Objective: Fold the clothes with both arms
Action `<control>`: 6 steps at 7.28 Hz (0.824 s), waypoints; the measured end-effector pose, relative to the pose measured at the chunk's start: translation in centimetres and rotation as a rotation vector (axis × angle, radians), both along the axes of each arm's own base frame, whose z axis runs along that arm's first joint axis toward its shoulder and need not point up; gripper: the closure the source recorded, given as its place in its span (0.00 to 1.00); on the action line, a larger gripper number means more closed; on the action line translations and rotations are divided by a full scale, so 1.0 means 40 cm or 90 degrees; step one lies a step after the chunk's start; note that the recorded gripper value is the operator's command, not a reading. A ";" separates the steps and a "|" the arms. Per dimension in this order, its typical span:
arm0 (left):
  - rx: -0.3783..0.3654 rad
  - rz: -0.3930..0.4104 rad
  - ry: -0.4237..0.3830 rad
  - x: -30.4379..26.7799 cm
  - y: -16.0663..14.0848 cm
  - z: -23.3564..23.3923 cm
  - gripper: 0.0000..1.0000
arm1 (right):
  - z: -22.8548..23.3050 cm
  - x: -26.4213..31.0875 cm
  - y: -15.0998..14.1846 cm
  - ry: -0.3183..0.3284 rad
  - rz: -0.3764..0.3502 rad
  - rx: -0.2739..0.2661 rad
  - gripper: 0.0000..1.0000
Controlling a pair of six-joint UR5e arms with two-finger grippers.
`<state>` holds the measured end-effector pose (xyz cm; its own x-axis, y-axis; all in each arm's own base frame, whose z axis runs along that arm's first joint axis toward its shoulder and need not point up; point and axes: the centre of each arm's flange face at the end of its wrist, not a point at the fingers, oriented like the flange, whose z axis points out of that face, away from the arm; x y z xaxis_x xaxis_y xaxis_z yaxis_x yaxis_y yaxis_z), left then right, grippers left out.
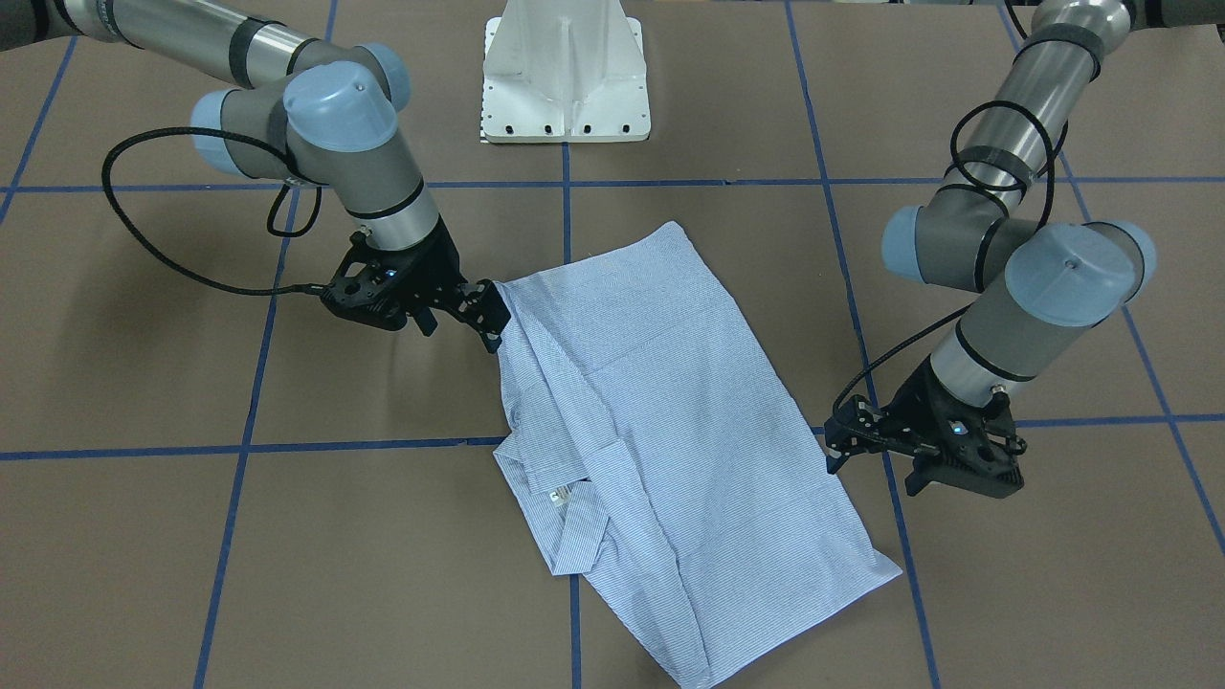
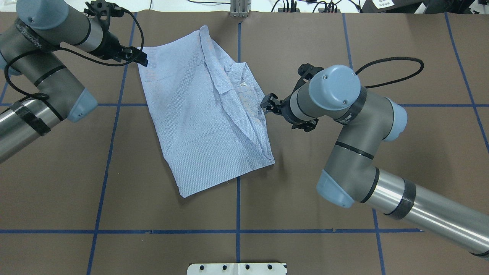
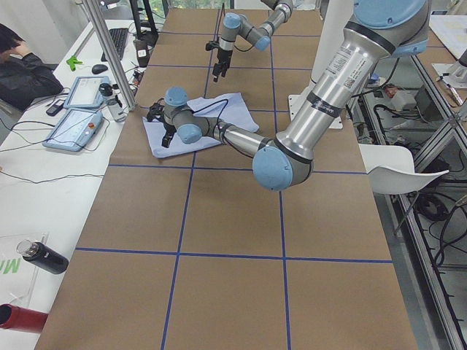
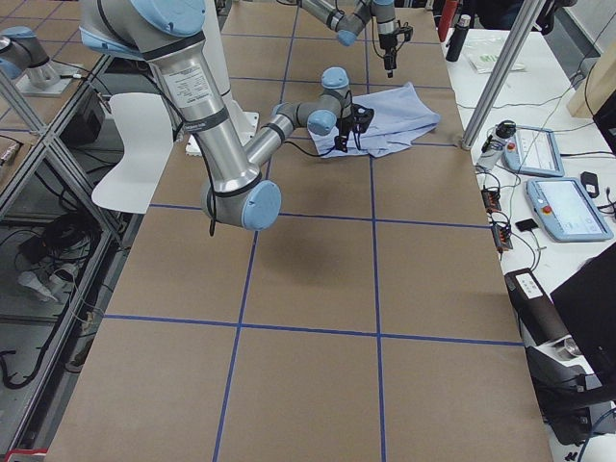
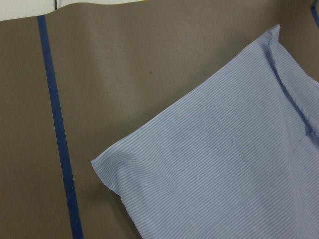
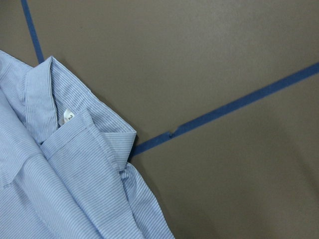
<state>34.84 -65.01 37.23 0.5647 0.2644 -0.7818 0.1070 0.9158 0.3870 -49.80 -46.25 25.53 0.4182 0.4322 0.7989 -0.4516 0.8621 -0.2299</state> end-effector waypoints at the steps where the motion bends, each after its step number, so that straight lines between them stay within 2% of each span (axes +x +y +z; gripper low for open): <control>1: -0.006 -0.004 0.008 -0.001 0.012 -0.009 0.00 | 0.001 -0.047 0.043 -0.001 0.023 -0.020 0.13; 3: -0.006 -0.007 0.016 -0.011 0.033 -0.015 0.00 | 0.012 -0.107 0.109 0.016 0.058 -0.065 0.18; 6: -0.007 -0.009 0.020 -0.019 0.048 -0.014 0.00 | 0.049 -0.170 0.196 0.043 0.071 -0.076 0.22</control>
